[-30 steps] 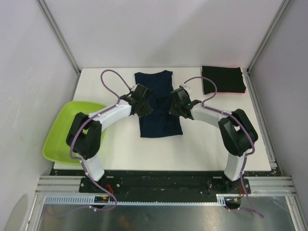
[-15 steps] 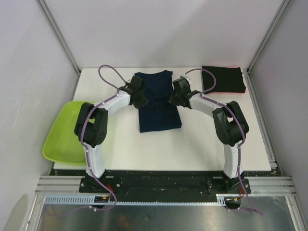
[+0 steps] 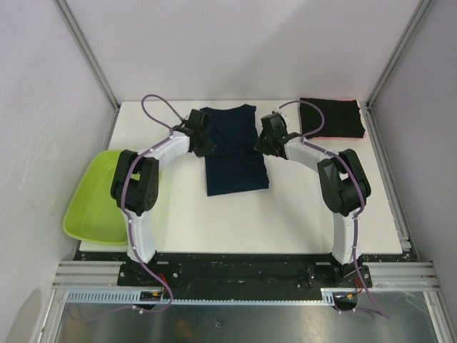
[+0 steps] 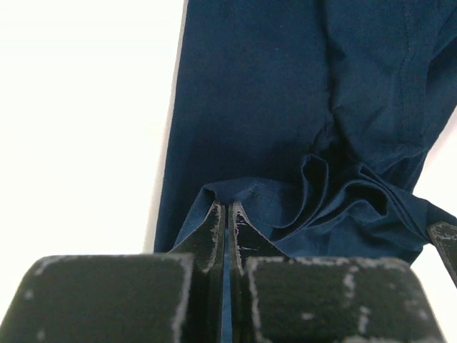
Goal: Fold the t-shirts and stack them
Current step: Fold the folded rectangular tshirt in 1/3 of the way
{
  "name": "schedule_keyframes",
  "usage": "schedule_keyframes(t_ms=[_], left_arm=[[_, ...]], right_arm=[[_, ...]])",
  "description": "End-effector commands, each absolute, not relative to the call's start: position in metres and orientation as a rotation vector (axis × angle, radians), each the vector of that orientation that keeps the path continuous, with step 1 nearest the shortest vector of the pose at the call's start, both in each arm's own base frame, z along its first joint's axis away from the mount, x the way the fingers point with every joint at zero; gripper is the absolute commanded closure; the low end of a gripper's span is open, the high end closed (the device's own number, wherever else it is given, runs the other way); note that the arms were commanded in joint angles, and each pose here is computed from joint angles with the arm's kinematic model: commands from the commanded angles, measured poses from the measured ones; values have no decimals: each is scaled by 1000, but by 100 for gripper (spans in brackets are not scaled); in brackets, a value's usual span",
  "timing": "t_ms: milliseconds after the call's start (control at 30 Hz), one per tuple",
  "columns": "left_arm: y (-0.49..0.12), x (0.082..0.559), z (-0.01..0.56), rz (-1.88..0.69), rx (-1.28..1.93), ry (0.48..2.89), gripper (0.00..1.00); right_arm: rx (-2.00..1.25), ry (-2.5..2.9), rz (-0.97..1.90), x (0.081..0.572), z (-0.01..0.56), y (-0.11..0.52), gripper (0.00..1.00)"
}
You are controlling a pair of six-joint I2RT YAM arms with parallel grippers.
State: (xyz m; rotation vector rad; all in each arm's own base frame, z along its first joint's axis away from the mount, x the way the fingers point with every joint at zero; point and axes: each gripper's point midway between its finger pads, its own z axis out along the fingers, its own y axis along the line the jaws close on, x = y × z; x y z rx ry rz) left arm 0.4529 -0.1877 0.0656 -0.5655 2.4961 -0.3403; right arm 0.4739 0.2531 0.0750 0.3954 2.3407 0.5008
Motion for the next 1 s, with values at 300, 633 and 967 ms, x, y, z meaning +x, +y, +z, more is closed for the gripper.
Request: schedule_keyframes(t_ms=[300, 633, 967], left_arm=[[-178, 473, 73, -349, -562, 2458, 100], [-177, 481, 70, -363, -538, 2467, 87], [-169, 484, 120, -407, -393, 2391, 29]], right_arm=[[403, 2274, 538, 498, 93, 251, 100], [400, 2285, 535, 506, 89, 252, 100], [331, 2277, 520, 518, 122, 244, 46]])
